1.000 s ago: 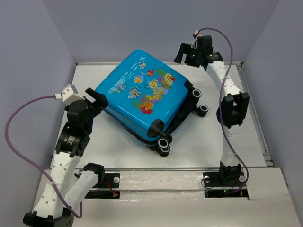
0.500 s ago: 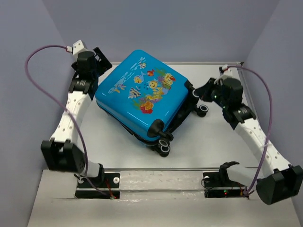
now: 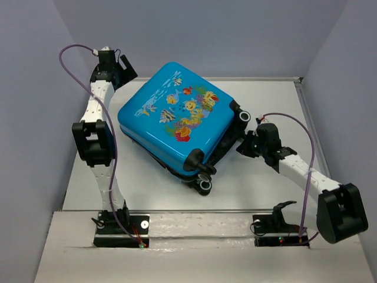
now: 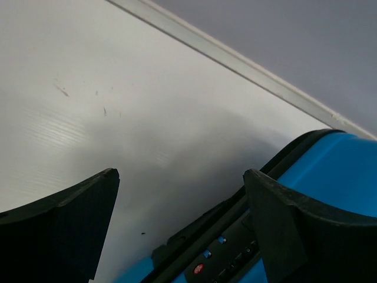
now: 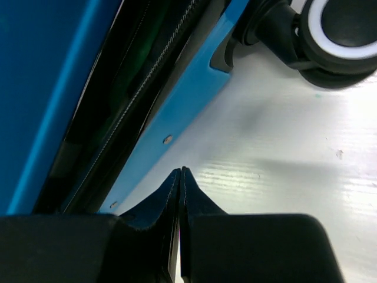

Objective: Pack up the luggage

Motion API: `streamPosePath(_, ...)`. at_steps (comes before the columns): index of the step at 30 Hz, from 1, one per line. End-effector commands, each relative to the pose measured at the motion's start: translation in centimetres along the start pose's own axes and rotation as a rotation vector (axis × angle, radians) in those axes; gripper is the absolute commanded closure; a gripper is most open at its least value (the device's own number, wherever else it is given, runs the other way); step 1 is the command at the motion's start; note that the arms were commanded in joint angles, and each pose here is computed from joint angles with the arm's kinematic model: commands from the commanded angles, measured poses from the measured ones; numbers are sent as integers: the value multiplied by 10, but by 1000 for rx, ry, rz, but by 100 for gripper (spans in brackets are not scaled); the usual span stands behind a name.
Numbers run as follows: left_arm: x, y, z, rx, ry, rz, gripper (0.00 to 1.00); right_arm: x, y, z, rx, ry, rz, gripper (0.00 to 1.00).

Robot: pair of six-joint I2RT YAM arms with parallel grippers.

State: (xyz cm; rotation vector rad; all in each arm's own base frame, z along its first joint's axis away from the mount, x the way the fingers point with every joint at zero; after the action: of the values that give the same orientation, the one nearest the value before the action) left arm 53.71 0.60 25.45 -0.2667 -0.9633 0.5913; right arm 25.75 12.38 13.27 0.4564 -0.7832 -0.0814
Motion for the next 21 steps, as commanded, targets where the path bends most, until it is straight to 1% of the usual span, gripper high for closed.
streamPosePath(1, -30, -2, -10, -60, 106, 1, 1, 41, 30, -14, 105, -96, 20, 93)
streamPosePath(2, -36, 0, -13, -60, 119, 4, 1, 49, 34, -17, 117, -124, 21, 93)
streamPosePath(3, -51, 4, -18, -50, 155, 1, 1, 50, 33, -25, 106, -118, 19, 93)
streamPosePath(4, -56, 4, -20, -56, 160, 2, 1, 61, 38, -27, 117, -134, 25, 93)
streamPosePath(5, -64, 4, -21, -63, 172, -1, 1, 66, 41, -30, 124, -134, 31, 93)
streamPosePath(6, -80, 10, -19, -53, 201, -1, 1, 66, 40, -39, 118, -120, 30, 93)
streamPosePath(7, -86, 12, -17, -56, 203, 7, 1, 70, 42, -43, 122, -124, 33, 93)
streamPosePath(8, -98, 16, -10, -75, 210, 40, 1, 82, 48, -44, 136, -143, 38, 93)
streamPosePath(10, -112, 19, -1, -120, 223, 82, 1, 87, 49, -58, 136, -133, 40, 93)
streamPosePath(11, -122, 25, 8, -124, 219, 112, 1, 102, 57, -60, 154, -160, 52, 93)
streamPosePath(12, -129, 28, 14, -124, 219, 121, 1, 106, 61, -64, 168, -157, 55, 93)
streamPosePath(13, -142, 21, 21, -143, 226, 116, 1, 106, 60, -76, 168, -135, 59, 93)
streamPosePath(14, -155, 24, 33, -149, 230, 119, 1, 123, 70, -77, 194, -162, 73, 93)
streamPosePath(16, -165, 28, 44, -148, 212, 116, 1, 132, 81, -84, 250, -149, 96, 93)
streamPosePath(17, -170, 26, 50, -167, 203, 108, 1, 132, 82, -94, 259, -127, 93, 93)
streamPosePath(18, -182, 34, 61, -155, 216, 110, 1, 149, 92, -93, 286, -156, 103, 93)
streamPosePath(19, -186, 34, 65, -169, 205, 113, 1, 154, 98, -94, 319, -155, 116, 93)
streamPosePath(20, -201, 39, 76, -172, 220, 107, 1, 154, 99, -102, 327, -137, 115, 93)
streamPosePath(21, -207, 40, 82, -172, 225, 106, 1, 170, 110, -99, 358, -160, 129, 93)
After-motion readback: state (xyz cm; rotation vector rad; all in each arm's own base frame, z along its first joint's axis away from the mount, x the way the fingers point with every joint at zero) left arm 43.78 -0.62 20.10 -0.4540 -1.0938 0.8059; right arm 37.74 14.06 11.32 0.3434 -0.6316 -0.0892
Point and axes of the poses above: each gripper's point midway between its finger pads, its own z axis back along the fingers, its own y axis along the line the jaws close on, x = y × z, the point moved 5 cm from there along z, back along the fingers, and after that the axes turned 6 degrees about z, right-handed, at the moved point
